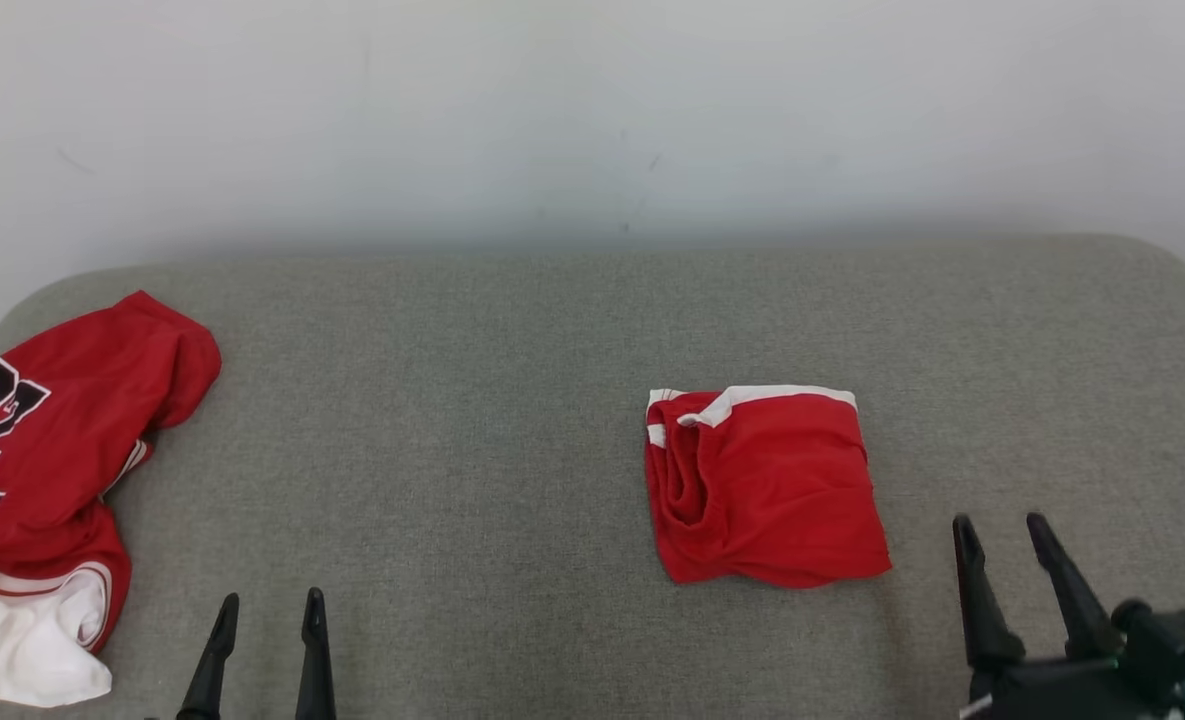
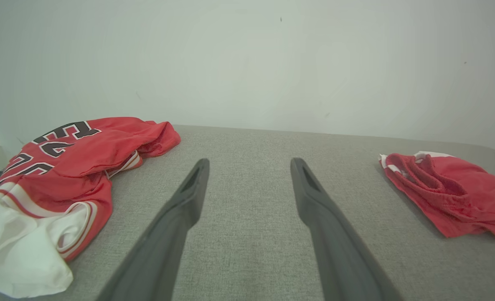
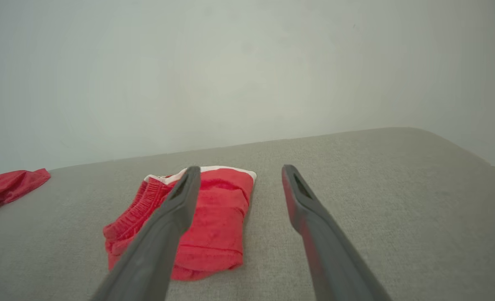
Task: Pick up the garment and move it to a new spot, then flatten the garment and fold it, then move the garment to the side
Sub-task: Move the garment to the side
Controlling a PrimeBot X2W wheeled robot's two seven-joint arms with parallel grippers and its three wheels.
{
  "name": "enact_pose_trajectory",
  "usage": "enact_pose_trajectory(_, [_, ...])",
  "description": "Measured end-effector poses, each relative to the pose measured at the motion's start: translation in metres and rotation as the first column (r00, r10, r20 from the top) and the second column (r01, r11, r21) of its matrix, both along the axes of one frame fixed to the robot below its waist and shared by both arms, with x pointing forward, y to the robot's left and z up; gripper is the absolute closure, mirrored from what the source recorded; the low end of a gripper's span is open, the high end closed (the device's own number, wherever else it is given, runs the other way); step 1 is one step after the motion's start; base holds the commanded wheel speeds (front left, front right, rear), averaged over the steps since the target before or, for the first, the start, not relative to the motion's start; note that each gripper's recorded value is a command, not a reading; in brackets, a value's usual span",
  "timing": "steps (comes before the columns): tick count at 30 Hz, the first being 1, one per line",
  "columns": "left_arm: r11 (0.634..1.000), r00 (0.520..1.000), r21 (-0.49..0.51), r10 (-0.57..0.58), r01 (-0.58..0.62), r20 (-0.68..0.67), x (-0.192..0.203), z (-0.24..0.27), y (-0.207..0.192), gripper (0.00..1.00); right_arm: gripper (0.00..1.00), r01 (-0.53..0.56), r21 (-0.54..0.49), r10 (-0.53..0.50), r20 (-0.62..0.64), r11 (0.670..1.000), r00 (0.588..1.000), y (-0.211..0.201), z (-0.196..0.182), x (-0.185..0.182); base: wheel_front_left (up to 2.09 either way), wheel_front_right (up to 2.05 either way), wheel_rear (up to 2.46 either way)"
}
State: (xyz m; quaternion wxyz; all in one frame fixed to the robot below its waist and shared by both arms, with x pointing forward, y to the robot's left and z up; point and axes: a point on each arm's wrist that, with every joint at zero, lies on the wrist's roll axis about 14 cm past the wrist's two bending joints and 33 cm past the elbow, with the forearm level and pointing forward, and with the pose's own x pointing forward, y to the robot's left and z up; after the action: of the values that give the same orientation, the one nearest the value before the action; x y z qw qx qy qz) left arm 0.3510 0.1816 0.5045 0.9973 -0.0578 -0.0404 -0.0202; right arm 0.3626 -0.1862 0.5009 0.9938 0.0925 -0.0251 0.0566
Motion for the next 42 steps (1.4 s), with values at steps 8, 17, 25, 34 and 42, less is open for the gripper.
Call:
enact_pose_trajectory(8, [1.0,1.0,-0.011,-0.005,0.005,-0.015,0.006,-0.005,-0.004,0.0,0.0,-0.061,-0.043,0.06,-0.034,0.997,0.998,0.009,0.009,0.057,0.0,0.0,0.0])
enact_pose_trajectory(17, [1.0,0.999,-0.024,0.019,-0.02,-0.033,0.012,-0.01,0.0,0.0,0.0,-0.132,-0.074,0.11,-0.246,0.988,0.963,0.03,-0.031,0.107,0.0,0.0,0.0])
enact_pose_trajectory(25, [0.999,0.998,-0.026,0.034,-0.035,-0.048,0.017,-0.014,0.004,0.0,0.0,-0.119,-0.066,0.081,-0.416,0.991,0.906,0.025,-0.08,0.114,0.0,0.0,0.0])
enact_pose_trajectory(34, [0.999,0.998,-0.023,0.038,-0.039,-0.053,0.022,-0.016,0.005,0.0,0.25,-0.144,-0.01,0.117,-0.522,0.99,0.845,0.046,-0.112,0.102,0.0,0.0,0.0])
enact_pose_trajectory(42, [0.999,0.998,-0.025,0.024,-0.025,-0.054,0.024,-0.017,0.0,0.0,1.0,-0.173,-0.027,0.134,-0.52,0.985,0.843,0.048,-0.109,0.106,0.0,0.0,0.0])
